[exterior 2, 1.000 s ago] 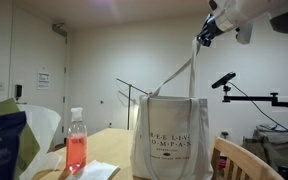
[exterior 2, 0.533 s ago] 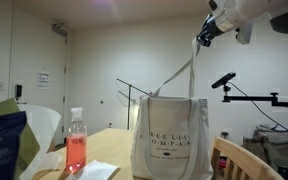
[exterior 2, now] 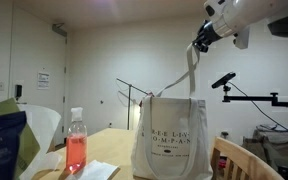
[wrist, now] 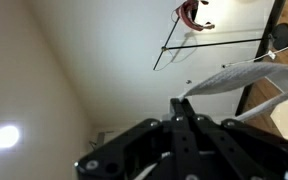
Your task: Move the bag backwards
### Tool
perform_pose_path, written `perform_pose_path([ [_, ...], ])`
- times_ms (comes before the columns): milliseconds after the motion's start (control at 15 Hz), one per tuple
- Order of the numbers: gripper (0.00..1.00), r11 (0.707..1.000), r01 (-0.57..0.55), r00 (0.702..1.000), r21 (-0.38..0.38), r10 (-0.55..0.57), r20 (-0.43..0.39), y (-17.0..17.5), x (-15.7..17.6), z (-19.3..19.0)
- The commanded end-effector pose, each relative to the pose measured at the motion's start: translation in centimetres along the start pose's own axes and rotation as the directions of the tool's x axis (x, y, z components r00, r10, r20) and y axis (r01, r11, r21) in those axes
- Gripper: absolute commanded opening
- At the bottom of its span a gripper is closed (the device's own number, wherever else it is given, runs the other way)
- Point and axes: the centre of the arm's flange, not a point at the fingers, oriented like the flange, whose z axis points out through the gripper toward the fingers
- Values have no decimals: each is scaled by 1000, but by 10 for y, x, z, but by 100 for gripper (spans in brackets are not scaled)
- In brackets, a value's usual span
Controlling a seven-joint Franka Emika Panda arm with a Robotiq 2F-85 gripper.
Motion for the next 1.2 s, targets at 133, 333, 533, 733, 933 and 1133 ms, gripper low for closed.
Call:
perform_pose_path([
  [133, 0, 993, 79, 994, 93, -72, -80, -31, 18, -3],
  [333, 0, 985, 147, 982, 94, -134, -137, -41, 30, -18],
  [533, 0, 972, 229, 958, 54, -215, -191, -45, 46, -37],
  [733, 0, 951, 310, 919, -4, -300, -256, -49, 60, -59],
  [933, 0, 928, 371, 875, -49, -366, -318, -54, 68, -75],
  [1133, 0, 902, 423, 824, -91, -424, -377, -61, 71, -86],
])
